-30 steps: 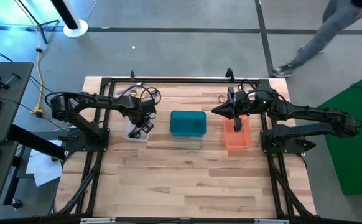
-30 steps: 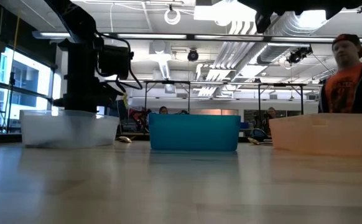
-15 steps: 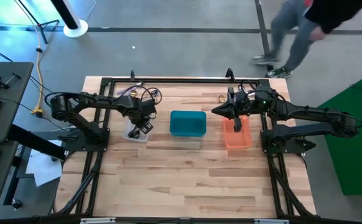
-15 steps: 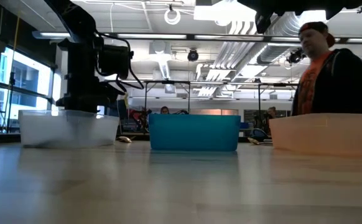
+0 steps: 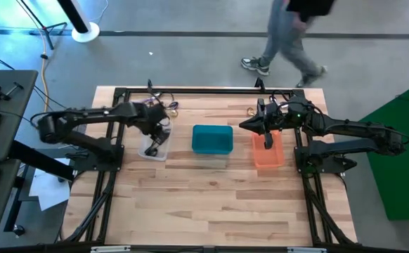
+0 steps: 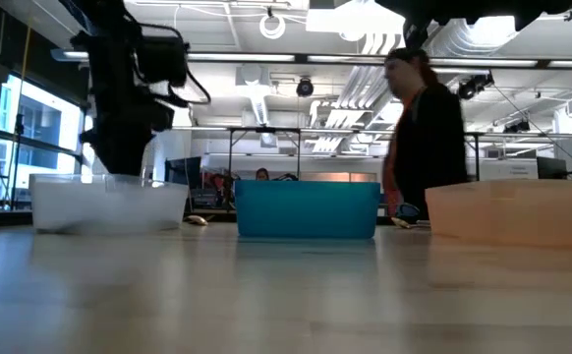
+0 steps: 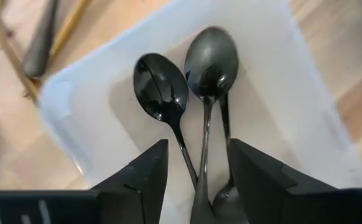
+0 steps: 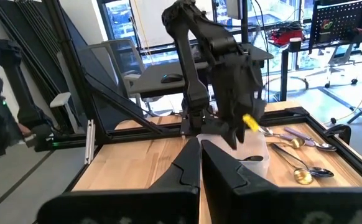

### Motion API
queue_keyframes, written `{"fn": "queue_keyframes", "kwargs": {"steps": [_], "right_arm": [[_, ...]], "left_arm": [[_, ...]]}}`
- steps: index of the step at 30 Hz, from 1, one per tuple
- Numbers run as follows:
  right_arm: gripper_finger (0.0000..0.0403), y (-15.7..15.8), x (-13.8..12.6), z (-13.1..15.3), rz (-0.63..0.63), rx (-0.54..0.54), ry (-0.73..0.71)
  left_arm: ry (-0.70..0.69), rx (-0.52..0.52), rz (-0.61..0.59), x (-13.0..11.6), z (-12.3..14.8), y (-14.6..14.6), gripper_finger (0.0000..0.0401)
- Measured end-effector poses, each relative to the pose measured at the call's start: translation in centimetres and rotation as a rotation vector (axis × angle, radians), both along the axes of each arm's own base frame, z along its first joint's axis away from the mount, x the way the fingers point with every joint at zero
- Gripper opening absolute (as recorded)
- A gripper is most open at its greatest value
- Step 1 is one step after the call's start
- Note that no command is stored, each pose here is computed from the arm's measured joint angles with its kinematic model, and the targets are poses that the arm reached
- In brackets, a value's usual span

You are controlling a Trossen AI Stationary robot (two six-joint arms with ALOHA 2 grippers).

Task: Sort silverware by color (type)
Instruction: Put the black spoon into the transparent bin

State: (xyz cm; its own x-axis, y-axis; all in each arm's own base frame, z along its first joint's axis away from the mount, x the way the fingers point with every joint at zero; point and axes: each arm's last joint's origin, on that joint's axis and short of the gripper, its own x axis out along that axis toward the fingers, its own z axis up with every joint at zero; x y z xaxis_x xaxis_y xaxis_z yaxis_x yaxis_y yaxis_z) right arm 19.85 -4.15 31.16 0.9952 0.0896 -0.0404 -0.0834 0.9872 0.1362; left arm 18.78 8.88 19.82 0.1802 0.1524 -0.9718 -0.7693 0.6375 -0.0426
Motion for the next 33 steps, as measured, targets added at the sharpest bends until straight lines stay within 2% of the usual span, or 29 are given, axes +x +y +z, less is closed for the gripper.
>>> {"fn": "queue_keyframes", "kwargs": {"steps": [4,7,9,14,18,23,29,33], "right_arm": [[0.0000,0.0,0.0,0.0,-0.001,-0.001,-0.002],[0.0000,0.0,0.0,0.0,0.000,-0.001,-0.003],[0.0000,0.0,0.0,0.0,-0.001,-0.001,-0.003],[0.0000,0.0,0.0,0.1,0.000,-0.003,-0.012],[0.0000,0.0,0.0,0.4,-0.001,0.004,-0.036],[0.0000,0.0,0.0,0.8,0.000,0.025,-0.073],[0.0000,0.0,0.0,0.9,0.000,0.031,-0.082],[0.0000,0.0,0.0,0.9,-0.001,0.031,-0.081]], "left_arm": [[-0.165,0.020,0.022,-1.4,3.2,-0.3,0.0162],[-0.344,0.099,-0.001,-2.0,6.8,-0.7,0.0159],[-0.492,0.187,-0.056,-2.3,9.4,-1.2,0.0156],[-0.957,0.494,-0.224,-2.9,15.5,-2.6,0.0151],[-1.167,0.645,-0.327,-3.3,18.1,-3.6,0.0152],[-1.255,0.661,-0.458,-2.9,18.2,-4.6,0.0148],[-1.353,0.591,-0.458,-1.5,14.0,-5.3,0.0131],[-1.372,0.604,-0.484,-1.3,12.9,-5.6,0.0125]]}}
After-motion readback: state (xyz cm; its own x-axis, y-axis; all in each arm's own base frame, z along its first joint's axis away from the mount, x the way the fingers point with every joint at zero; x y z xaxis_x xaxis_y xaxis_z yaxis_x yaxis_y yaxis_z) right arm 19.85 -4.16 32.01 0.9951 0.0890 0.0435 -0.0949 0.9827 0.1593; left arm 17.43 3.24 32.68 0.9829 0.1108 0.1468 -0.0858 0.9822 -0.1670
